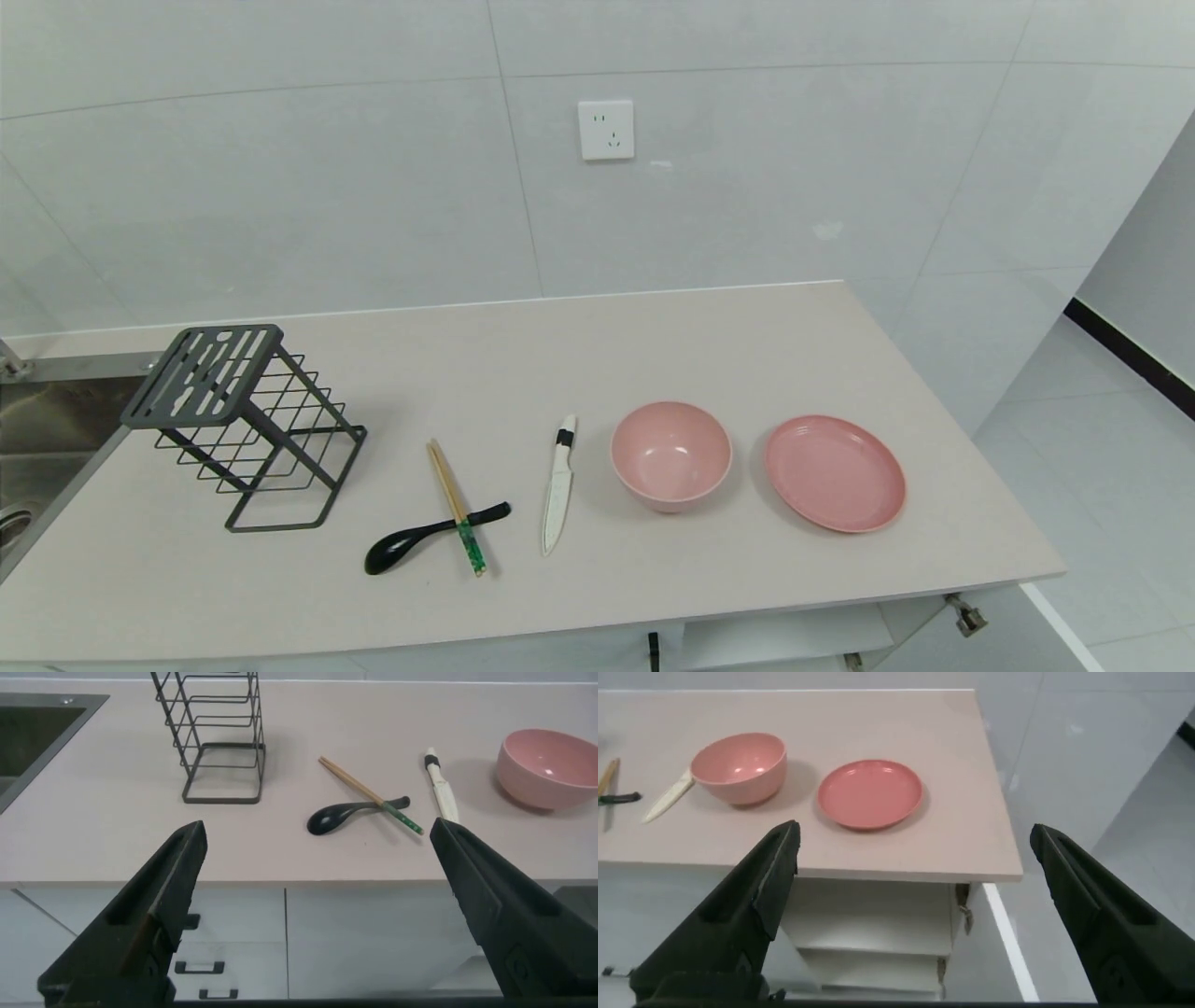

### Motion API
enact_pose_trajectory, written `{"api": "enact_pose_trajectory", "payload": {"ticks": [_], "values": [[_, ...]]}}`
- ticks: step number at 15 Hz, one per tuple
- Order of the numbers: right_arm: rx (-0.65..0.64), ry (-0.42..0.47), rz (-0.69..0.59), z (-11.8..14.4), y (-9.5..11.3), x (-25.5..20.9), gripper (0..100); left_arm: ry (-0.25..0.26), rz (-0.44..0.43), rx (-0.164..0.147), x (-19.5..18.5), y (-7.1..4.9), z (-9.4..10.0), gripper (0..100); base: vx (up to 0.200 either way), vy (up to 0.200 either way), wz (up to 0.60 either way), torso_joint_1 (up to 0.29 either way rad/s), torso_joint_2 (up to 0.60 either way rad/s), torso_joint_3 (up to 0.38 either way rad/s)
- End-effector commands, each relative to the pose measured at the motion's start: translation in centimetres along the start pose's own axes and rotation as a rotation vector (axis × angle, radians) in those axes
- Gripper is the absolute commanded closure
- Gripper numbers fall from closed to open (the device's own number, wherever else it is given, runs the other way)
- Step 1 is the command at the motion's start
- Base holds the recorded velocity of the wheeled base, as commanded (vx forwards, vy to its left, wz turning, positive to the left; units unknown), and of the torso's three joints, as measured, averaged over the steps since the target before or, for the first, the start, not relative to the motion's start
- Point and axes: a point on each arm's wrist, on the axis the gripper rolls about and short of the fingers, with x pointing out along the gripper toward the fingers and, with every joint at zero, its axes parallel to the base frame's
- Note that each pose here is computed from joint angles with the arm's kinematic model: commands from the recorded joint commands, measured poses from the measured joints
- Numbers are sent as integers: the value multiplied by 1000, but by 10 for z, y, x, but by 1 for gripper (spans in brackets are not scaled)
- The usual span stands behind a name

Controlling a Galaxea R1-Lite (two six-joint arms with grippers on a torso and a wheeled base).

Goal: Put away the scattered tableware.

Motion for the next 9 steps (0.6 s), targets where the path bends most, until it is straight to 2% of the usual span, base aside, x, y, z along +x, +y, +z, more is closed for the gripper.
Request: {"api": "enact_pose_trajectory", "payload": {"ticks": [1,4,7,9], "values": [[11,156,79,20,-3,24,0,1,1,-1,0,0,0,0,0,0,0,0,0,0],[17,250,135,25,-3,42,0,1,1,-1,0,0,0,0,0,0,0,0,0,0],[22,248,170,38,-3,68,0,1,1,-1,0,0,0,0,0,0,0,0,0,0],[24,266,181,39,-3,107,0,1,1,-3,0,0,0,0,0,0,0,0,0,0]]}}
